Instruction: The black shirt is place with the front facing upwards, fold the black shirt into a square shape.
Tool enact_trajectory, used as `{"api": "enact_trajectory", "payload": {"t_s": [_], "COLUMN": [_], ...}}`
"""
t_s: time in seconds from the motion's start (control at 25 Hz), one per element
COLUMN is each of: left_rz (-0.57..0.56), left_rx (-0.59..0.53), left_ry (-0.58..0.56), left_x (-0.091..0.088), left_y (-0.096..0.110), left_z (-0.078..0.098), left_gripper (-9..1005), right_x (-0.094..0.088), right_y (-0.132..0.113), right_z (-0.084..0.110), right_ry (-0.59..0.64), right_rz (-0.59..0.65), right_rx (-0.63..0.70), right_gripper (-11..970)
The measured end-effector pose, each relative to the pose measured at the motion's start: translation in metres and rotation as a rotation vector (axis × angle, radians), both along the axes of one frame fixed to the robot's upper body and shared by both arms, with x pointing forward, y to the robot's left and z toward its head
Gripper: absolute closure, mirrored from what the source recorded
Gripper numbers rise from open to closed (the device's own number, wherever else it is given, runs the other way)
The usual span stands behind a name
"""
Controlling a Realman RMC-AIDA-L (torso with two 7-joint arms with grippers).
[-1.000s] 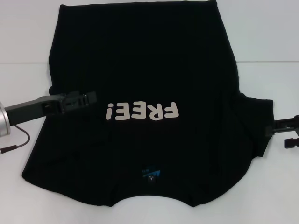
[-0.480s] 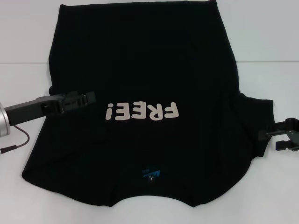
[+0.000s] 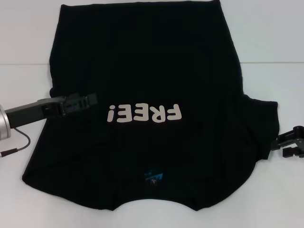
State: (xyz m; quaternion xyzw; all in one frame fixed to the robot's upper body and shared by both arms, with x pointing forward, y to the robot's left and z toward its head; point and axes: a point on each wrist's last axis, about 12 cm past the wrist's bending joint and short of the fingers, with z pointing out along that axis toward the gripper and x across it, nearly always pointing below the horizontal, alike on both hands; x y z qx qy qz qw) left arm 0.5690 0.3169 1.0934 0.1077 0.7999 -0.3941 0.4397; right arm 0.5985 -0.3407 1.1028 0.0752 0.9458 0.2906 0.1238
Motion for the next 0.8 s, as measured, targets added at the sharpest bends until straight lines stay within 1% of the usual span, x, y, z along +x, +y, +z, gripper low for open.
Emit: {"api": "enact_trajectory", "payload": {"t_s": [0.04, 0.32, 0.48, 0.8], "left_rz": [0.001, 0.003, 0.006, 0.014], "left_rx": [0.000, -0.004, -0.006, -0.010], "left_ry": [0.001, 0.006, 0.007, 0.004], "left_x": [0.000, -0.001, -0.002, -0.001], "left_y": [0.000, 0.000, 0.000, 0.000], "left_z": [0.000, -0.001, -0.002, -0.002], "left_gripper": [177, 179, 180, 181], "right_x": [0.001, 0.007, 0.008, 0.008], "right_y": [0.001, 0.012, 0.017, 0.015], "right_z": [0.000, -0.001, -0.005, -0.007], "right_ry": [-0.002, -0.022, -0.014, -0.006], "right_rz": [-0.003, 0.001, 0.009, -0.003], "right_rx": [-0.001, -0.002, -0.010, -0.025], "right_gripper": [484, 484, 486, 490]}}
